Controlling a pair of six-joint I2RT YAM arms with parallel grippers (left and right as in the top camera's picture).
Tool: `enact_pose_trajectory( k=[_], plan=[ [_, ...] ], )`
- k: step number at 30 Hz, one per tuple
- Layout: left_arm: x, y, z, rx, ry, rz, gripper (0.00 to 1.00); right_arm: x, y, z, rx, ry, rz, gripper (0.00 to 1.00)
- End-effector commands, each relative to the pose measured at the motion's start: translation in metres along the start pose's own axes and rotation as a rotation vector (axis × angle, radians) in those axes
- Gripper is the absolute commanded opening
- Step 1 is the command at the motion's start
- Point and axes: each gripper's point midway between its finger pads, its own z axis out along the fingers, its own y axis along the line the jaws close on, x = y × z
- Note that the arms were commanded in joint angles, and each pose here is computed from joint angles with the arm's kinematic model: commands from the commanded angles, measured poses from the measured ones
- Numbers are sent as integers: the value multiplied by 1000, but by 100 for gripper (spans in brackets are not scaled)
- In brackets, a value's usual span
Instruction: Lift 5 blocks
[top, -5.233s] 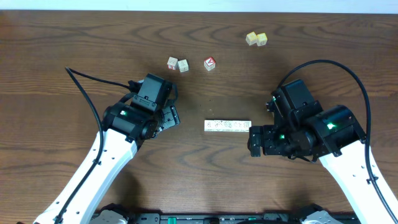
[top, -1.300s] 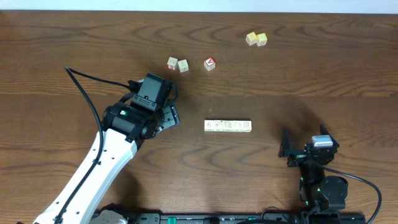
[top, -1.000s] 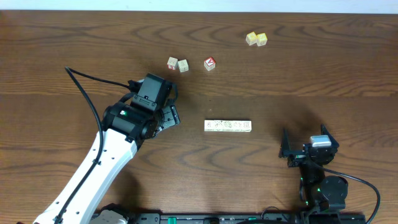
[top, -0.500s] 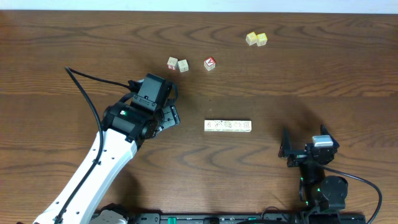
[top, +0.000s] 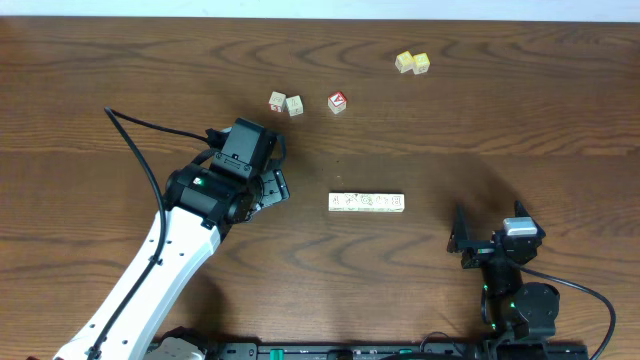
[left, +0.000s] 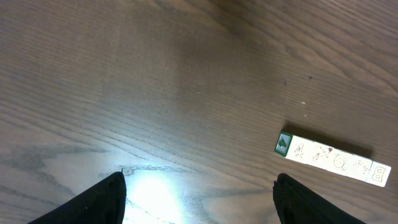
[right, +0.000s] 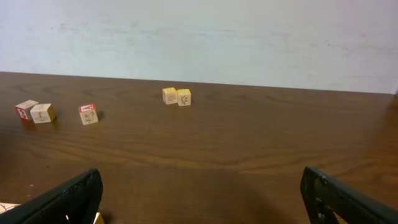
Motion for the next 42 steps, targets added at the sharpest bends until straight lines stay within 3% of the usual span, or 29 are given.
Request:
enact_pose_trajectory(
  k=[1,20,25,31,35,42],
  plan=[
    [-7,0,-4,-4,-24,-12,76,0,-3,0,13,-1,11,99],
    [9,12,-4,-46,41,-1,76,0,-3,0,13,-1,11,99],
    [5,2,-9,30,3,232,76,0,-3,0,13,-1,11,99],
    [1,-15,-16,279,-123,475,76,0,-3,0,13,-2,11,99],
    [2,-5,-15,376,-221,470,76,0,-3,0,13,-2,11,99],
    [6,26,-23,399,-451,414,76,0,-3,0,13,-1,11,99]
  ],
)
